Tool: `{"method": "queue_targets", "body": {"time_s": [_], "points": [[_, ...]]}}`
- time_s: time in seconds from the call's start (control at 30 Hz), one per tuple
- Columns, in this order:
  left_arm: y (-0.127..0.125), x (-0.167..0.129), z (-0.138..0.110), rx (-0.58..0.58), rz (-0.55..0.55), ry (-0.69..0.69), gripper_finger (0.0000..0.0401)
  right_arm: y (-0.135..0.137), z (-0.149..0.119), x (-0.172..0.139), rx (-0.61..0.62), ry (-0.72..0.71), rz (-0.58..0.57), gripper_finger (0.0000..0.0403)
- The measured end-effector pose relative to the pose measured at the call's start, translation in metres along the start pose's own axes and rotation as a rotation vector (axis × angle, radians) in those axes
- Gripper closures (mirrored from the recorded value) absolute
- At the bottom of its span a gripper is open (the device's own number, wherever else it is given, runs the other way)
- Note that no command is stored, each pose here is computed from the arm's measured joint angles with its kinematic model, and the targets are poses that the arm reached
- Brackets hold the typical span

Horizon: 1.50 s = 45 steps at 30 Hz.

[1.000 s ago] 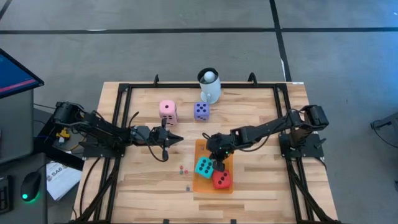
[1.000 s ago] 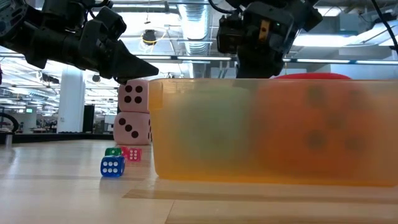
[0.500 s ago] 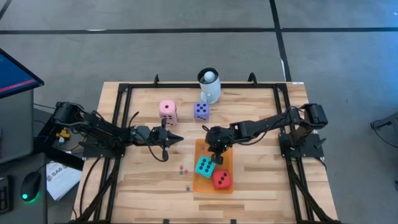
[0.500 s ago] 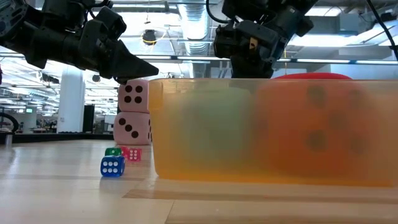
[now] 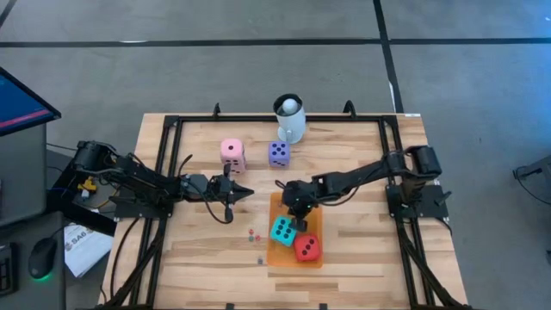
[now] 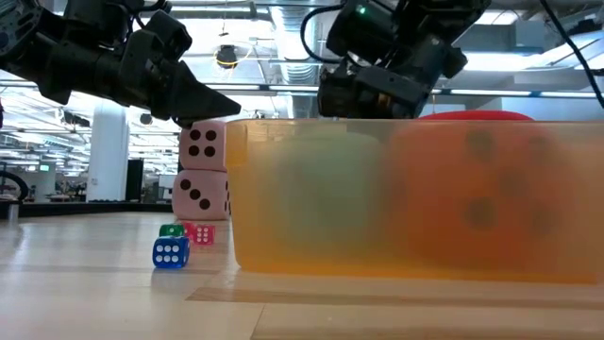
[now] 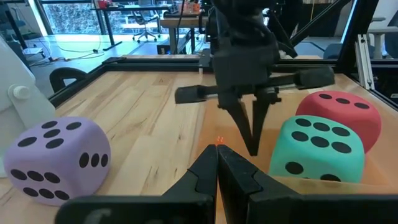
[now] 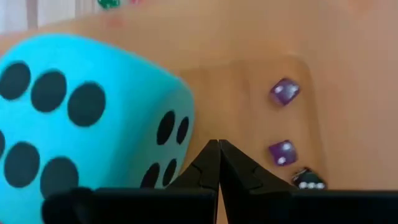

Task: Pick & Place Dice
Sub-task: Adjust the dice in the orange bin

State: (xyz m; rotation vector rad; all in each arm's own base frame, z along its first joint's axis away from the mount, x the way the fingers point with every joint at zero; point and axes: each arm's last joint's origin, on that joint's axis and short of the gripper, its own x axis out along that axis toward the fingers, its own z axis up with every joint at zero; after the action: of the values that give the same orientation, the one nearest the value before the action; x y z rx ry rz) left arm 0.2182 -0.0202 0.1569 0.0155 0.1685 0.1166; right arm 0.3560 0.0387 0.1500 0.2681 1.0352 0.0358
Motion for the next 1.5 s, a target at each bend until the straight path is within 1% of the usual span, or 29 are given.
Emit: {"method": "queue_targets", "body": {"time_s": [0.13, 0.2, 0.3, 0.4, 0.63, 0.73, 0.9, 1.0, 1.13, 1.2, 1.27, 1.33, 1.4, 1.5], "points": [[0.0, 0.0, 0.0, -0.001, 0.0, -0.002, 0.0401, 0.007, 0.004, -0.001, -0.028, -0.017, 0.017, 0.0403], [0.0, 0.0, 0.0, -0.001, 0.0, -0.002, 0.0401, 0.011, 0.005, -0.002, -0.062, -0.018, 0.031, 0.0403], [0.0, 0.0, 0.0, -0.001, 0.0, -0.002, 0.0401, 0.015, 0.005, -0.002, -0.113, -0.018, 0.085, 0.0403], [0.0, 0.0, 0.0, -0.001, 0.001, -0.002, 0.0401, 0.017, 0.005, -0.003, -0.133, -0.013, 0.151, 0.0403], [0.0, 0.0, 0.0, -0.001, 0.001, -0.002, 0.0401, 0.021, 0.008, -0.004, -0.186, -0.031, 0.242, 0.0403], [0.0, 0.0, 0.0, -0.001, 0.002, -0.002, 0.0401, 0.021, 0.008, -0.004, -0.182, -0.036, 0.238, 0.0403], [0.0, 0.0, 0.0, -0.001, 0.005, -0.002, 0.0401, 0.018, 0.008, -0.004, -0.172, -0.034, 0.185, 0.0403], [0.0, 0.0, 0.0, -0.001, 0.005, -0.002, 0.0401, 0.018, 0.008, -0.006, -0.172, -0.034, 0.184, 0.0403], [0.0, 0.0, 0.0, -0.001, 0.005, -0.002, 0.0401, 0.02, 0.01, -0.016, -0.179, -0.054, 0.182, 0.0403], [0.0, 0.0, 0.0, -0.003, 0.004, -0.002, 0.0401, 0.019, 0.008, -0.026, -0.176, -0.037, 0.137, 0.0403], [0.0, 0.0, 0.0, -0.027, 0.002, -0.002, 0.0401, 0.019, 0.01, -0.037, -0.174, -0.048, 0.103, 0.0403], [0.0, 0.0, 0.0, -0.05, -0.012, -0.003, 0.0401, 0.016, 0.005, -0.049, -0.147, 0.001, 0.088, 0.0403], [0.0, 0.0, 0.0, -0.049, -0.016, 0.004, 0.0401, 0.016, 0.0, -0.058, -0.102, 0.048, 0.076, 0.0403], [0.0, 0.0, 0.0, -0.05, -0.018, -0.002, 0.0401, 0.017, -0.009, -0.062, -0.047, 0.136, 0.058, 0.0403]]}}
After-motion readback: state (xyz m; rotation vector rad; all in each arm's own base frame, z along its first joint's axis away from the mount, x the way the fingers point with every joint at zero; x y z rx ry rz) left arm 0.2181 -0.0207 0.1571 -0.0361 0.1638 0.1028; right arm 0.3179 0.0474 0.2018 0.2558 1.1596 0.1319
